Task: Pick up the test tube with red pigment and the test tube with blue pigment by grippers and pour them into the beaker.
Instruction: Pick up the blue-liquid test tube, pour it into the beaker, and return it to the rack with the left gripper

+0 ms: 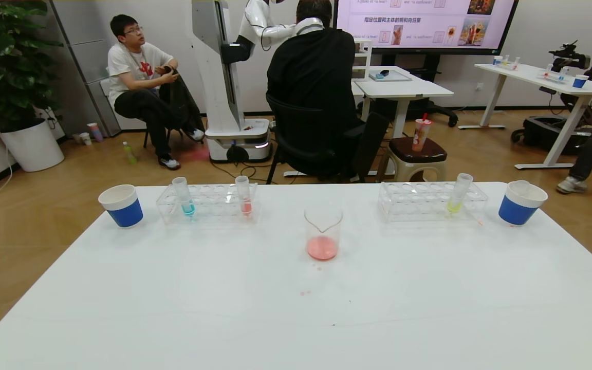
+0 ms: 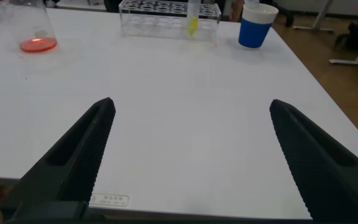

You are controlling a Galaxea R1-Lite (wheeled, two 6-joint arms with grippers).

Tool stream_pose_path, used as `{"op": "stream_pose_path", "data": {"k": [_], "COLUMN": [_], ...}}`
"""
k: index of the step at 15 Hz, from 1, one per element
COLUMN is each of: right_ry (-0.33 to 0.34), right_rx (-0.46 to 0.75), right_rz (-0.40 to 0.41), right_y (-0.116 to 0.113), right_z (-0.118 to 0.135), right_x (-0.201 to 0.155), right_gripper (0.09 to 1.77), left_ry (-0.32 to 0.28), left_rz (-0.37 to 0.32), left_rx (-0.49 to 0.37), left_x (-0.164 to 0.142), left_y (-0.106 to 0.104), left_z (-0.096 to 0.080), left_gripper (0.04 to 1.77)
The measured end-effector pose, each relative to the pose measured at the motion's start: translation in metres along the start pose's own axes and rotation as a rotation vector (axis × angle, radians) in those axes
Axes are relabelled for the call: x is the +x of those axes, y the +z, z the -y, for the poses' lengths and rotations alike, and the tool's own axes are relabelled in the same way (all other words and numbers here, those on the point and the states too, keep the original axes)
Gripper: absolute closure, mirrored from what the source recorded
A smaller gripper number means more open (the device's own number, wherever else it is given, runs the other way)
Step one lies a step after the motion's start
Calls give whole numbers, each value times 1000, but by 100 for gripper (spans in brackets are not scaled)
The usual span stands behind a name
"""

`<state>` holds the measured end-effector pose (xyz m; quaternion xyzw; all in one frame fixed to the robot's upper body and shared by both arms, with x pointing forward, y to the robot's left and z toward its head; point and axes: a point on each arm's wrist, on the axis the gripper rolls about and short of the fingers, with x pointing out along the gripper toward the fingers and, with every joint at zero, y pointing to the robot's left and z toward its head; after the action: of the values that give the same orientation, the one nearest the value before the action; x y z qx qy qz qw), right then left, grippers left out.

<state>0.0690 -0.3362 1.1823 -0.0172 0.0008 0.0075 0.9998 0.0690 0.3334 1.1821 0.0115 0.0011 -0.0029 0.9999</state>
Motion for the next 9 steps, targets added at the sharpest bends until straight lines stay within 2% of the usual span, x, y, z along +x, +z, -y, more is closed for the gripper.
{"op": "stream_pose_path", "data": {"k": [9], "right_ry": [0], "right_rx": [6], "right_rz": [1], "right_y": [0], "right_z": [0], "right_x": [0], "right_gripper": [12], "left_ry": [1], "left_rz": [-1], "left_rx": [1], "left_x": [0], "left_y": [0], "left_z": [0], "left_gripper": [6]}}
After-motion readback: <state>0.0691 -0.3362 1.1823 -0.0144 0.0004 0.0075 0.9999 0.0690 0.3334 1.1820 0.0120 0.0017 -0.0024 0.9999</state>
